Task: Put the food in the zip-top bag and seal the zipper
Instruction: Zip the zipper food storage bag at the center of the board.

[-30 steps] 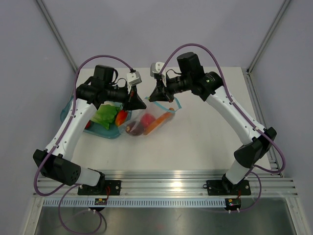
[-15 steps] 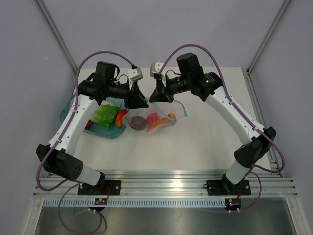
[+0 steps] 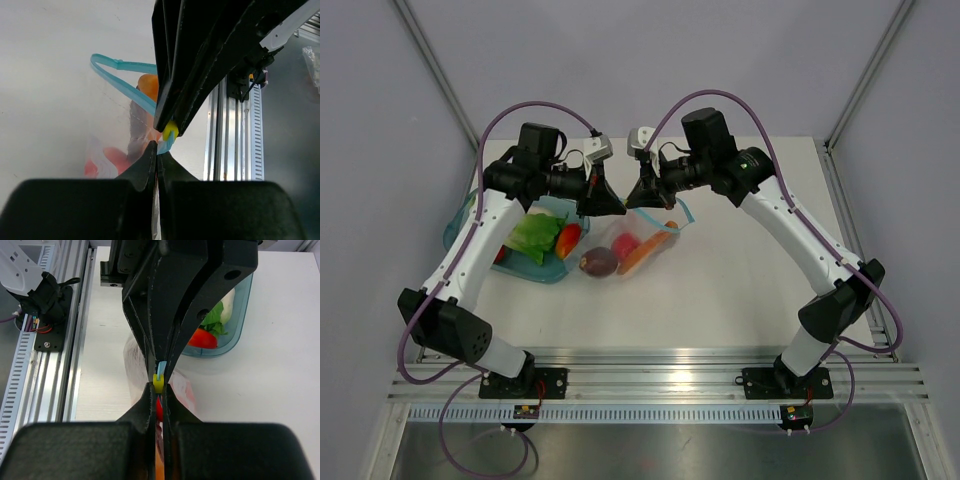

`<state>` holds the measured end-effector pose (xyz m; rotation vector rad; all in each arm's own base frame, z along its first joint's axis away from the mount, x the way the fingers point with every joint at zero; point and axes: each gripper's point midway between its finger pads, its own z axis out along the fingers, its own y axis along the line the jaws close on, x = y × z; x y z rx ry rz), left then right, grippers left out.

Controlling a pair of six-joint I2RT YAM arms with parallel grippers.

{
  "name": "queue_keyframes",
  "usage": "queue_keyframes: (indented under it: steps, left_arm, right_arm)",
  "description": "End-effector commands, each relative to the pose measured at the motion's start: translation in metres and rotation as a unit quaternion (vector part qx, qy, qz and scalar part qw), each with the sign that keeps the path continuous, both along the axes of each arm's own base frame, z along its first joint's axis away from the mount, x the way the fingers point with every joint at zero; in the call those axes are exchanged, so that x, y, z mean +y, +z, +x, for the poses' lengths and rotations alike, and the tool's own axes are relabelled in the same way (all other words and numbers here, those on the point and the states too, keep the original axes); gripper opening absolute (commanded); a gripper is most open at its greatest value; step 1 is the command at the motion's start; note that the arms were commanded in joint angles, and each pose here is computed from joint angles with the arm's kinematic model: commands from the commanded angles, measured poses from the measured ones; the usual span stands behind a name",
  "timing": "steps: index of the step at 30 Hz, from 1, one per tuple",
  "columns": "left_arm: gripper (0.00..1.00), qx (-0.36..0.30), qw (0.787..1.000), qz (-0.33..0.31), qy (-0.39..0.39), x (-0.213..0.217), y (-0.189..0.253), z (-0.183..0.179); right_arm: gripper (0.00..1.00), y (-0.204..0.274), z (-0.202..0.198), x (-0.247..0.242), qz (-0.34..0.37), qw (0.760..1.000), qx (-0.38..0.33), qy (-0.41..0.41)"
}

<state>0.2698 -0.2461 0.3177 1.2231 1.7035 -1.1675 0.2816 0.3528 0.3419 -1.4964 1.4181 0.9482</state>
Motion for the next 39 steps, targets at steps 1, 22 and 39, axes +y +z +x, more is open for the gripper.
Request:
queue_keyframes:
  steps: [1,22,39]
  left_arm:
    - [0.00,-0.033,0.999,-0.029,-0.020,-0.006,0.021,0.001]
    - [0.00,-0.050,0.998,-0.033,-0.019,-0.006,0.024,0.003]
    - [0.00,-0.077,0.993,-0.088,0.016,0.026,0.055,0.010]
  right_arm:
    - [0.07,0.022,0.006,0.004,0.027,0.999,-0.020,-0.007]
    - [0.00,0.011,0.009,0.004,0.016,1.000,-0.003,-0.015]
    - [0.00,-0.016,0.016,-0.022,-0.016,0.998,0.013,-0.064]
